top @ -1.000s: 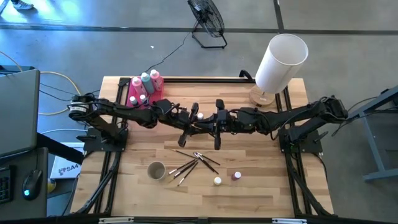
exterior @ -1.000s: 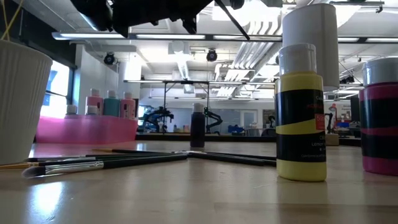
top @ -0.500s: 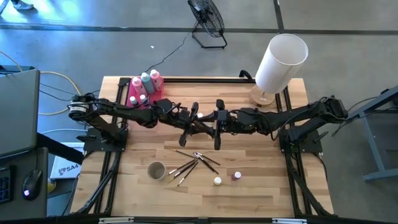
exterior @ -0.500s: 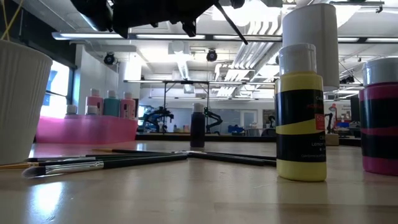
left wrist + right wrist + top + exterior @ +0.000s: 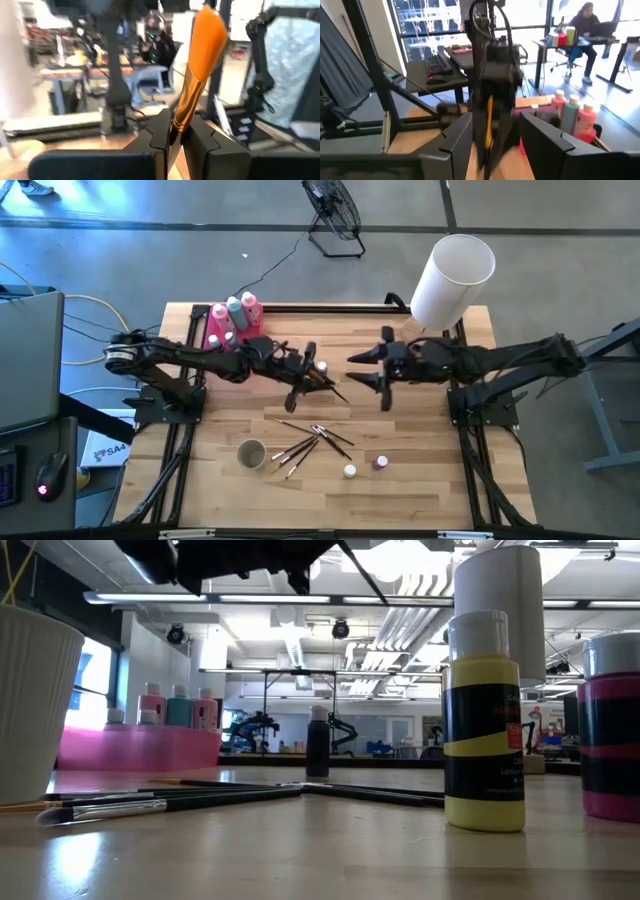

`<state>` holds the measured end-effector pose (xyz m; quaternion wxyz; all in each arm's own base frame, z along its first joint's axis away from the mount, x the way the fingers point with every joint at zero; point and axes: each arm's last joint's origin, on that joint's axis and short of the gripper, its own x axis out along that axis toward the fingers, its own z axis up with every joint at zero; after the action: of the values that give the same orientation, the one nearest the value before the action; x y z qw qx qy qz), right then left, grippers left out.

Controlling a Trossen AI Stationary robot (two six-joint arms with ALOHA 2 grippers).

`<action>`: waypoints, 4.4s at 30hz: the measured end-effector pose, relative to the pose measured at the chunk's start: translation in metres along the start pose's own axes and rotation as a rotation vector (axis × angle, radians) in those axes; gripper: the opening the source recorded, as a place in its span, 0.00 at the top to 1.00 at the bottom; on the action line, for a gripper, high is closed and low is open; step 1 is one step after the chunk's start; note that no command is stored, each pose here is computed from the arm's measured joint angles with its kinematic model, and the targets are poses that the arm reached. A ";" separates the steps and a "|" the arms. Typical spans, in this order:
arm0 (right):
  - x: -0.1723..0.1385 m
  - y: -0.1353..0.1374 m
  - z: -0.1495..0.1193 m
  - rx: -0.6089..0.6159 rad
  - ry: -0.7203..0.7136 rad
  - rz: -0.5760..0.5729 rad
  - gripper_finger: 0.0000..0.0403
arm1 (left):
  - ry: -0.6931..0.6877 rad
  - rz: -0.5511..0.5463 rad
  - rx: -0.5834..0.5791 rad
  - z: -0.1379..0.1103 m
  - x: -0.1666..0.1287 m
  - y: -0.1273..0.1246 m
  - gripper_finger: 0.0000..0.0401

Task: Pick & Place Paint Supplies
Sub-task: Put the gold paintbrush into the light brown cup

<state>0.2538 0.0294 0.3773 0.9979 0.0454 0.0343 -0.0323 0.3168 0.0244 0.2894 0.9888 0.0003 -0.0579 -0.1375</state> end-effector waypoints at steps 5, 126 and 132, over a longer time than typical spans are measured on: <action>-0.012 -0.002 0.000 0.020 0.047 -0.007 0.62 | 0.061 0.062 -0.021 0.016 -0.022 0.009 0.93; 0.019 -0.001 -0.029 0.197 0.176 -0.103 0.62 | 0.654 0.178 -0.301 -0.064 -0.120 -0.194 0.92; 0.019 -0.001 -0.029 0.198 0.176 -0.103 0.62 | 0.659 0.179 -0.302 -0.066 -0.120 -0.194 0.90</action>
<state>0.2705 0.0298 0.3473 0.9787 0.1443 0.1208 -0.0825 0.1571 -0.1308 0.2074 0.9514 -0.1065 0.2847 -0.0501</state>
